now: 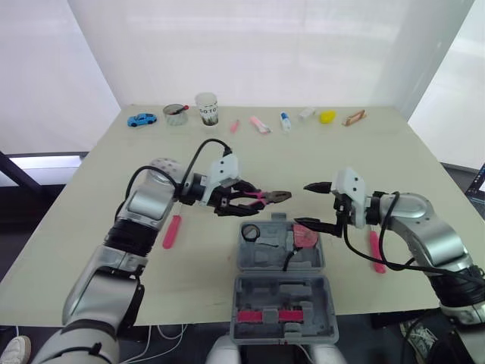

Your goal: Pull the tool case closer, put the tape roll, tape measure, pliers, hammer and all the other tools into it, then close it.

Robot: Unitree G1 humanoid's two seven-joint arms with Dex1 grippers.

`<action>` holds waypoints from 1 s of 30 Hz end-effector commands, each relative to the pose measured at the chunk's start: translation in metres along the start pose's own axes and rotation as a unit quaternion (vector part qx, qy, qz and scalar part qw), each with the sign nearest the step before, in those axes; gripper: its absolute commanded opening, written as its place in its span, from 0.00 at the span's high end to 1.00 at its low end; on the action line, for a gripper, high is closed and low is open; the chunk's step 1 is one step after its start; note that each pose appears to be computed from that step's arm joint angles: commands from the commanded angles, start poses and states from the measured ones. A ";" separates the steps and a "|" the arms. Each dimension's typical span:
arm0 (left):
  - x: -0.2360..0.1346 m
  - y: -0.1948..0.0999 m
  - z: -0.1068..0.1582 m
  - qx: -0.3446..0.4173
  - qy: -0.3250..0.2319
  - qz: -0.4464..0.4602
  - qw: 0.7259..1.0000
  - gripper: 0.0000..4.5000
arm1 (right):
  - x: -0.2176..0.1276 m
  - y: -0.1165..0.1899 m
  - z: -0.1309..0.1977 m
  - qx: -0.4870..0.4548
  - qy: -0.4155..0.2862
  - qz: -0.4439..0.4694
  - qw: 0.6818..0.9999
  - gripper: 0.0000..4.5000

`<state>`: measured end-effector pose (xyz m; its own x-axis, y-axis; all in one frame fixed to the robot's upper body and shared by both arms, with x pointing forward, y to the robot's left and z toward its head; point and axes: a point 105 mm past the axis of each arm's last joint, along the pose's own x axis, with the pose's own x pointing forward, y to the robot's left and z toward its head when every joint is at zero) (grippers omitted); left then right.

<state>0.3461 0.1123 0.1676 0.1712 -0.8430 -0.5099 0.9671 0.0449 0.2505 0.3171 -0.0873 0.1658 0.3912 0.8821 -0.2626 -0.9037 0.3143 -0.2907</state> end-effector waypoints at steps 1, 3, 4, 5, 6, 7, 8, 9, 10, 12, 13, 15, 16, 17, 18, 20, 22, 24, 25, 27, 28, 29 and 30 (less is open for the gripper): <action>0.005 -0.001 0.023 0.036 -0.018 -0.030 0.999 0.43 | 0.010 0.007 0.015 -0.032 0.014 0.020 0.999 0.00; 0.005 -0.003 0.024 0.037 -0.015 -0.043 0.998 0.43 | 0.014 0.010 0.017 -0.038 0.021 0.031 0.999 0.00; 0.005 -0.003 0.023 0.036 -0.015 -0.045 0.998 0.43 | 0.015 0.012 0.018 -0.038 0.023 0.034 0.998 0.00; 0.004 -0.003 0.024 0.036 -0.016 -0.046 0.998 0.43 | 0.017 0.013 0.019 -0.040 0.024 0.038 0.998 0.00; 0.004 -0.003 0.024 0.036 -0.016 -0.047 0.998 0.43 | 0.019 0.016 0.019 -0.043 0.028 0.044 0.998 0.00; 0.004 -0.004 0.024 0.035 -0.015 -0.050 0.998 0.43 | 0.023 0.019 0.019 -0.050 0.033 0.052 0.997 0.00; 0.004 -0.005 0.023 0.035 -0.014 -0.054 0.998 0.43 | 0.026 0.022 0.018 -0.058 0.037 0.059 0.996 0.00; 0.004 -0.005 0.023 0.034 -0.013 -0.057 0.998 0.43 | 0.028 0.024 0.019 -0.064 0.040 0.063 0.995 0.00; 0.004 -0.006 0.023 0.034 -0.012 -0.060 0.998 0.43 | 0.030 0.024 0.019 -0.067 0.041 0.065 0.995 0.00; 0.003 -0.006 0.022 0.035 -0.009 -0.064 0.997 0.43 | 0.034 0.025 0.018 -0.081 0.048 0.072 0.993 0.00; 0.003 -0.007 0.022 0.035 -0.008 -0.065 0.997 0.43 | 0.036 0.026 0.017 -0.090 0.053 0.074 0.992 0.00; 0.003 -0.008 0.022 0.035 -0.008 -0.068 0.997 0.43 | 0.039 0.025 0.016 -0.102 0.059 0.077 0.990 0.00; 0.003 -0.008 0.022 0.035 -0.008 -0.069 0.997 0.43 | 0.039 0.025 0.016 -0.103 0.060 0.077 0.990 0.00; 0.003 -0.008 0.022 0.035 -0.008 -0.068 0.997 0.43 | 0.040 0.025 0.015 -0.103 0.059 0.078 0.990 0.00; 0.003 -0.008 0.022 0.035 -0.008 -0.067 0.997 0.43 | 0.040 0.025 0.016 -0.104 0.059 0.079 0.990 0.00; 0.003 -0.008 0.021 0.034 -0.008 -0.066 0.997 0.43 | 0.041 0.025 0.015 -0.106 0.059 0.081 0.989 0.00; 0.003 -0.007 0.021 0.034 -0.008 -0.065 0.997 0.43 | 0.041 0.026 0.015 -0.106 0.060 0.086 0.989 0.00; 0.004 -0.007 0.021 0.033 -0.009 -0.063 0.997 0.43 | 0.041 0.028 0.014 -0.106 0.061 0.090 0.988 0.00; 0.004 -0.007 0.020 0.033 -0.009 -0.063 0.997 0.43 | 0.041 0.028 0.014 -0.107 0.060 0.091 0.988 0.00; 0.004 -0.007 0.020 0.033 -0.008 -0.062 0.997 0.43 | 0.041 0.028 0.015 -0.107 0.057 0.091 0.988 0.00; 0.004 -0.007 0.019 0.032 -0.008 -0.062 0.997 0.43 | 0.041 0.027 0.015 -0.106 0.057 0.091 0.988 0.00; 0.004 -0.007 0.019 0.032 -0.008 -0.062 0.998 0.43 | 0.041 0.027 0.015 -0.107 0.057 0.091 0.989 0.00; 0.005 -0.007 0.018 0.032 -0.007 -0.062 0.998 0.43 | 0.041 0.027 0.016 -0.107 0.056 0.090 0.989 0.00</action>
<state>0.3370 0.1002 0.1690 0.0436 -0.8412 -0.5390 0.9764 -0.0783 0.2013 0.3061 -0.0385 0.1499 0.2505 0.8562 -0.4519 -0.9243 0.0725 -0.3748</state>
